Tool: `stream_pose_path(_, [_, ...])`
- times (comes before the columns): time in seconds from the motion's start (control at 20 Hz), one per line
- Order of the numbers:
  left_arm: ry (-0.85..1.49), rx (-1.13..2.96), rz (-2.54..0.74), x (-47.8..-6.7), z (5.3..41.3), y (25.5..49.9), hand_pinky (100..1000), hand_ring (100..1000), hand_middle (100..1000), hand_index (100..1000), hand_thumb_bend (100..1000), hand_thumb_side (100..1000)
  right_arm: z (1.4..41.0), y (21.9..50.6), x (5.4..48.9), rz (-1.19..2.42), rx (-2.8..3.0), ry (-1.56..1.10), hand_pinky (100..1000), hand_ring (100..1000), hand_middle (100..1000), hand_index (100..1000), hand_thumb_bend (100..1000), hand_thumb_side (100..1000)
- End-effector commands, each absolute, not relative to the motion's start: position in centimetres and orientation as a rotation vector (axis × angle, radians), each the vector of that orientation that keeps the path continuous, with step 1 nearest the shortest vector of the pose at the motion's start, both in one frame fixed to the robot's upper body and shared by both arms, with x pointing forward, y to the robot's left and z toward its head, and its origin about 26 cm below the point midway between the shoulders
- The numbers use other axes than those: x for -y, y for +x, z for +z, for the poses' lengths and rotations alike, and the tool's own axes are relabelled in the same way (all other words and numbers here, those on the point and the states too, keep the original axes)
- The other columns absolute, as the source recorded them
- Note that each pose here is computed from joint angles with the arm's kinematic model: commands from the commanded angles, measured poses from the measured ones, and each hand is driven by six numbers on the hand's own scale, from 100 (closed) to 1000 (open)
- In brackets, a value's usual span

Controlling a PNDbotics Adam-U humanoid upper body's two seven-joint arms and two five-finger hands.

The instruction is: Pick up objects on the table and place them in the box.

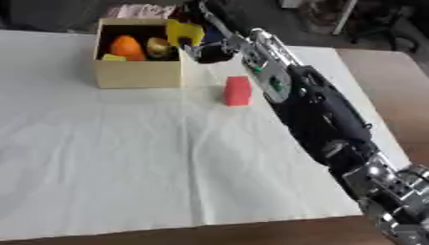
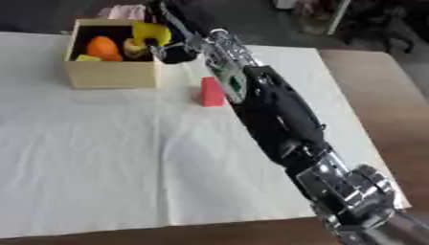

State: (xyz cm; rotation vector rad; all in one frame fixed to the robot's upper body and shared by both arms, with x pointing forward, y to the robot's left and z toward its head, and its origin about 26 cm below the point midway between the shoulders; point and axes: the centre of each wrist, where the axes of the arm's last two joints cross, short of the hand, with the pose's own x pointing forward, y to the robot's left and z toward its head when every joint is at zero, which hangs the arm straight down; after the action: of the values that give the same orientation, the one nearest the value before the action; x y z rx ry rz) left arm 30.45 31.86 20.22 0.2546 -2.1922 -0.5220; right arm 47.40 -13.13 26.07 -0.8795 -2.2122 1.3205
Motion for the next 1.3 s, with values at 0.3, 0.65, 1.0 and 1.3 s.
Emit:
stream_pose_path(0.3, [0.14,2.26,-0.597,-29.8,21.7,30.7,775,580,635,773,100,568,26.7,49.2,12.4,1.261,2.117,-0.973,620,449,389,479,101,100])
stream_pose_path(0.65, [0.088,2.261,-0.614,-29.0,21.7,30.9,776,579,634,772,100,573,24.1,50.3,12.2,1.107,1.994,-1.103,637,515,527,668,103,100])
stream_pose_path(1.0, [0.086,2.249,-0.609,-29.1,21.5,30.9,777,579,633,772,100,579,22.8,50.8,12.9,1.009,1.874,-1.217,704,673,788,916,353,352])
stream_pose_path(1.3, [0.094,2.241,-0.602,-29.2,21.3,30.9,778,579,634,773,100,583,23.3,50.8,13.5,1.048,1.829,-1.202,737,733,874,958,411,460])
